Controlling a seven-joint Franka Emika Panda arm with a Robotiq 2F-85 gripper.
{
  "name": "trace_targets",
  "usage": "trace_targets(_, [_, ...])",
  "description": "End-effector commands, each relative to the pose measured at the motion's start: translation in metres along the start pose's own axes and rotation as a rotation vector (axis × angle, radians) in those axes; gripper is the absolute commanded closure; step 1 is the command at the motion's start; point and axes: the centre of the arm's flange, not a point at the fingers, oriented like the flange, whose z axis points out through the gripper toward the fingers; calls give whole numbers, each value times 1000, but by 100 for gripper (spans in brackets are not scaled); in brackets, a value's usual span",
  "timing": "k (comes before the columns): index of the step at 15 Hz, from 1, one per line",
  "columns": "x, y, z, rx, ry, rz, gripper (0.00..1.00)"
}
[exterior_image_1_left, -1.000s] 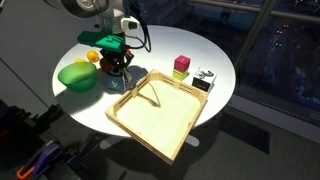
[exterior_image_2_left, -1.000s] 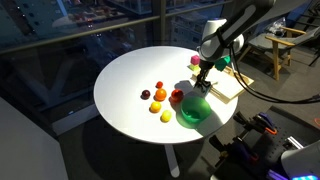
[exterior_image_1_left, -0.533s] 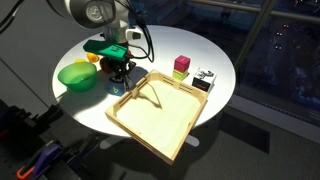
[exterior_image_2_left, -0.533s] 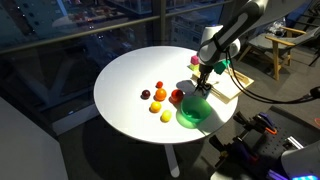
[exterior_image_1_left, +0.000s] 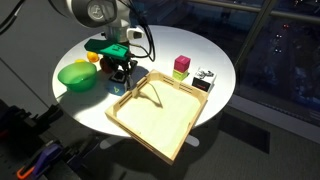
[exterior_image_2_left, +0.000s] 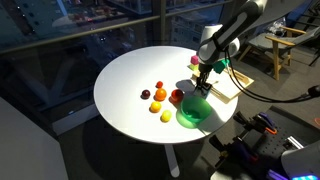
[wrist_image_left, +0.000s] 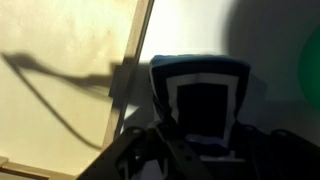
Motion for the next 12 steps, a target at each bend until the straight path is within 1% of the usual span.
trace_targets(1, [5,4,1,-8,-9,14,21])
trace_targets(2, [5,4,2,-7,-9,14,12])
trace_targets(4, [5,4,3,-8,-12,13,1])
trace_targets(12, [0,0,6,3,-8,2,0])
